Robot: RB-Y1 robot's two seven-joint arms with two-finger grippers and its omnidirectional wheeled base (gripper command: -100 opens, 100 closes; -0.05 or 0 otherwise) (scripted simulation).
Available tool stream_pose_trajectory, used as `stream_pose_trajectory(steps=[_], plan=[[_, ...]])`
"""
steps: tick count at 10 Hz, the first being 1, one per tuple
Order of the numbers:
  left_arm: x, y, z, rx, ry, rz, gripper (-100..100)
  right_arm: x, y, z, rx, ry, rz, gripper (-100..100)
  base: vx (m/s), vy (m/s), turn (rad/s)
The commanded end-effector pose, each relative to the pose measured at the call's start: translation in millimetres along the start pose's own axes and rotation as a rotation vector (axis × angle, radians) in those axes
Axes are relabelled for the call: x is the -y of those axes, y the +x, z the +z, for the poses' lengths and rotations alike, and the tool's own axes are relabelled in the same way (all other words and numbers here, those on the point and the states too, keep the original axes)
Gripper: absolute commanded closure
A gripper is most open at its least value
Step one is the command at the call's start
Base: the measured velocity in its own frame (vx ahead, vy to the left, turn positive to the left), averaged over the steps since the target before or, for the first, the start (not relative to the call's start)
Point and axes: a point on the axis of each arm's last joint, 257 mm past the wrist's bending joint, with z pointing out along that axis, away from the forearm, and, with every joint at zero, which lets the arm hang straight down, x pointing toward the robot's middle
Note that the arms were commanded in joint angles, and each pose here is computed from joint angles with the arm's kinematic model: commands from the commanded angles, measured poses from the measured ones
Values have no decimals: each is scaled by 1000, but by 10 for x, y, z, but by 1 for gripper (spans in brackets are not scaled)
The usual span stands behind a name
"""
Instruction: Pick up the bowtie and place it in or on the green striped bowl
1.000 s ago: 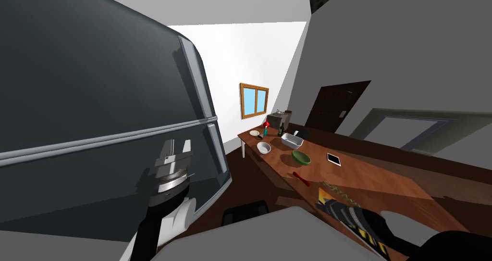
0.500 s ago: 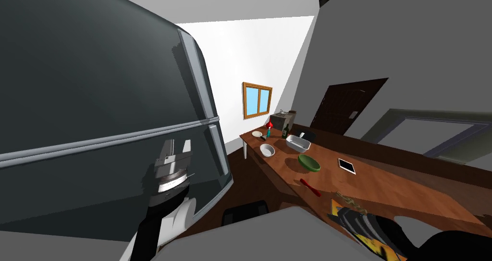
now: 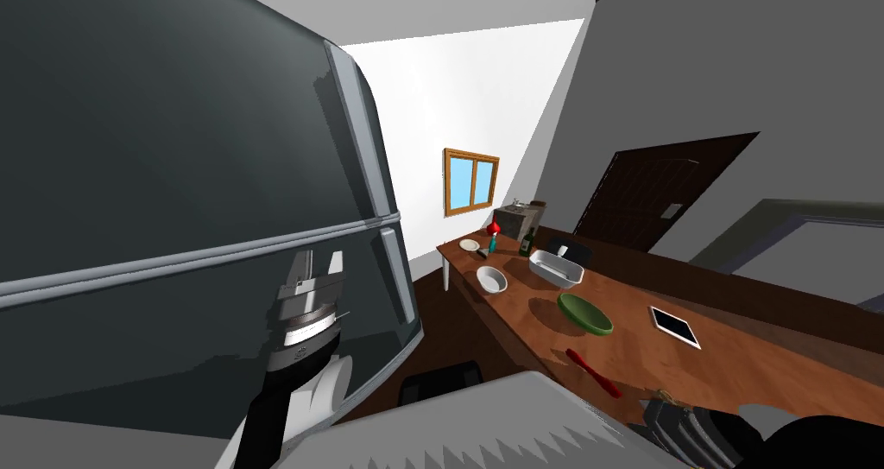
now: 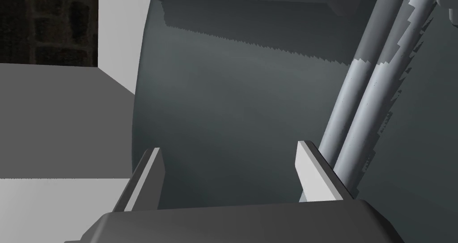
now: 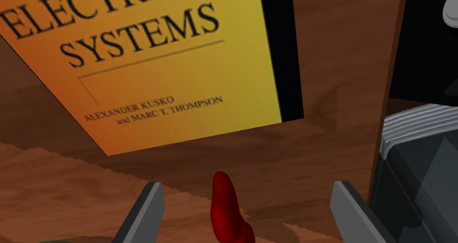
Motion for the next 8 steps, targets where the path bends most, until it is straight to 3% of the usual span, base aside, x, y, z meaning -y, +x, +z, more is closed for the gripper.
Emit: stream_pose_trajectory(steps=[1,6,7,8], plan=[[0,0,0,0,0,0,0,88,276,-79,-70,16,-43,-100,195,54,151],[0,0,0,0,0,0,0,114,810,-162,-216,4,-160,-100,176,51,87],[0,0,0,0,0,0,0,129,739,-145,-197,10,-140,-100,84,6,22],[0,0,0,0,0,0,0,127,748,-146,-200,8,-146,0,14,1,3]])
